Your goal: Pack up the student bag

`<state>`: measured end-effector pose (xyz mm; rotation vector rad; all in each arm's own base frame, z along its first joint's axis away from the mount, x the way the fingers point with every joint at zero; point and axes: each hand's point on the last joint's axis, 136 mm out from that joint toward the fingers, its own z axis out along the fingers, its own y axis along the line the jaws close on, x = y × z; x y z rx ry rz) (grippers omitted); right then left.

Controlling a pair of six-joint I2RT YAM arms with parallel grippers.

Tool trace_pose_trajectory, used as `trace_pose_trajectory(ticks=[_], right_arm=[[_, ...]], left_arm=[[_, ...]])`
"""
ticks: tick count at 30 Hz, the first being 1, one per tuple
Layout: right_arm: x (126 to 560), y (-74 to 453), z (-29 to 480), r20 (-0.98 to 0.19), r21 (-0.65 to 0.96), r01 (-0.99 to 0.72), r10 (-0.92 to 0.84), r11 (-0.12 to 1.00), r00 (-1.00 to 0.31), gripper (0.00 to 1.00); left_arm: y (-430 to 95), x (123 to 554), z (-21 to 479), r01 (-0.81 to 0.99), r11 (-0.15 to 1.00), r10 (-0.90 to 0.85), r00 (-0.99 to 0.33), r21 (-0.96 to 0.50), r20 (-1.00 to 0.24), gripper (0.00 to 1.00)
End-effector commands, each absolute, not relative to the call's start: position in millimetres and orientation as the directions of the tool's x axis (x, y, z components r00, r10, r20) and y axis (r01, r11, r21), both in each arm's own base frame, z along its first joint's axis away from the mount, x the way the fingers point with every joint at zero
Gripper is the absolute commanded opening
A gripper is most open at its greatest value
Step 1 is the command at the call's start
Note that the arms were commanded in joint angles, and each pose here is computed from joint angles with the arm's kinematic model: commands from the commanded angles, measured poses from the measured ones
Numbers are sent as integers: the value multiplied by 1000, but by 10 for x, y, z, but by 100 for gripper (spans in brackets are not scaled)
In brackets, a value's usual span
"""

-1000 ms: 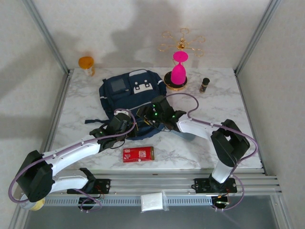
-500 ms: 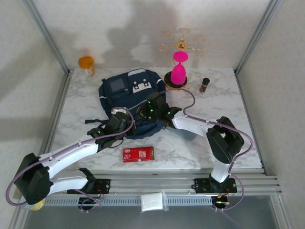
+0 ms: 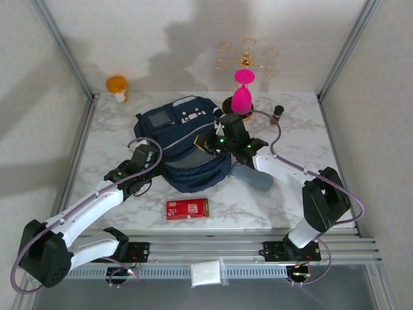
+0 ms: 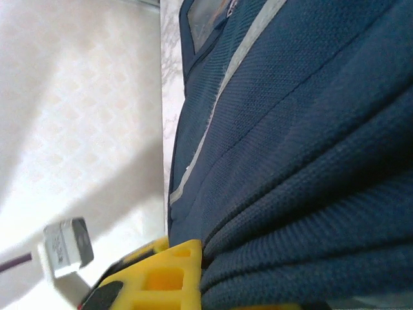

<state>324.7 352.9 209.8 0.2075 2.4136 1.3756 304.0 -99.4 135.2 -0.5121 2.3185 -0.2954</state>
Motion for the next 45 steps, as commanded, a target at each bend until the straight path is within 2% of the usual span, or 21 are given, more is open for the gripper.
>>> trace_pose_trajectory(ticks=[1,6,9,13,14,15,16,18,21,23,27,29,33,37,42,45], right_arm=[[3162,3491,2346,-278,878,-133,263,461,-924,0],[3041,3662,2193,-273,874,-146,218,464,-937,0],[3031,3725,2042,-267,869,-138,215,475,-939,0],[3072,3763,1955,-290,849,-158,194,504,-937,0],[3080,3738,1930,-300,837,-162,191,524,-935,5],[3082,3705,1912,-311,823,-167,186,543,-932,18],[3074,3678,1915,-328,811,-182,175,556,-928,31],[3016,3620,1925,-359,787,-216,144,578,-922,49],[2871,3407,1918,-397,734,-248,103,633,-912,62],[2755,3196,1903,-410,702,-249,93,667,-907,68],[2735,2514,1768,-411,644,-163,160,747,-897,80],[2800,2172,1666,-405,620,-100,208,778,-890,82],[3012,1678,1384,-398,528,-22,224,849,-889,89],[3297,1384,1150,-389,521,43,283,852,-877,90],[3491,1145,818,-347,470,110,298,876,-889,92],[3512,1063,684,-311,497,135,321,857,-894,92]], left_arm=[[-549,3157,1246,-409,881,-456,-603,-238,-655,0],[-380,3488,1196,-451,860,-476,-546,-237,-689,0],[-333,3674,1183,-461,838,-520,-514,-292,-682,0],[-457,3725,1194,-412,845,-527,-534,-340,-662,0],[-500,3708,1206,-394,848,-525,-544,-354,-654,0],[-560,3683,1229,-368,853,-522,-559,-371,-644,7],[-612,3636,1246,-347,856,-517,-580,-383,-630,20],[-678,3505,1307,-335,855,-517,-596,-396,-614,32],[-887,3214,1442,-276,854,-509,-623,-442,-594,47],[-957,3003,1527,-290,829,-545,-609,-478,-576,49],[-1560,2590,1616,-196,703,-624,-632,-684,-460,54],[-1829,2441,1595,-164,660,-626,-660,-733,-416,56],[-2431,2257,1619,-91,640,-571,-721,-763,-393,61],[-3105,2166,1538,-36,596,-521,-778,-802,-352,61],[-3902,2217,1384,4,584,-469,-815,-812,-341,62],[-4257,2323,1220,-5,566,-457,-834,-824,-309,61]])
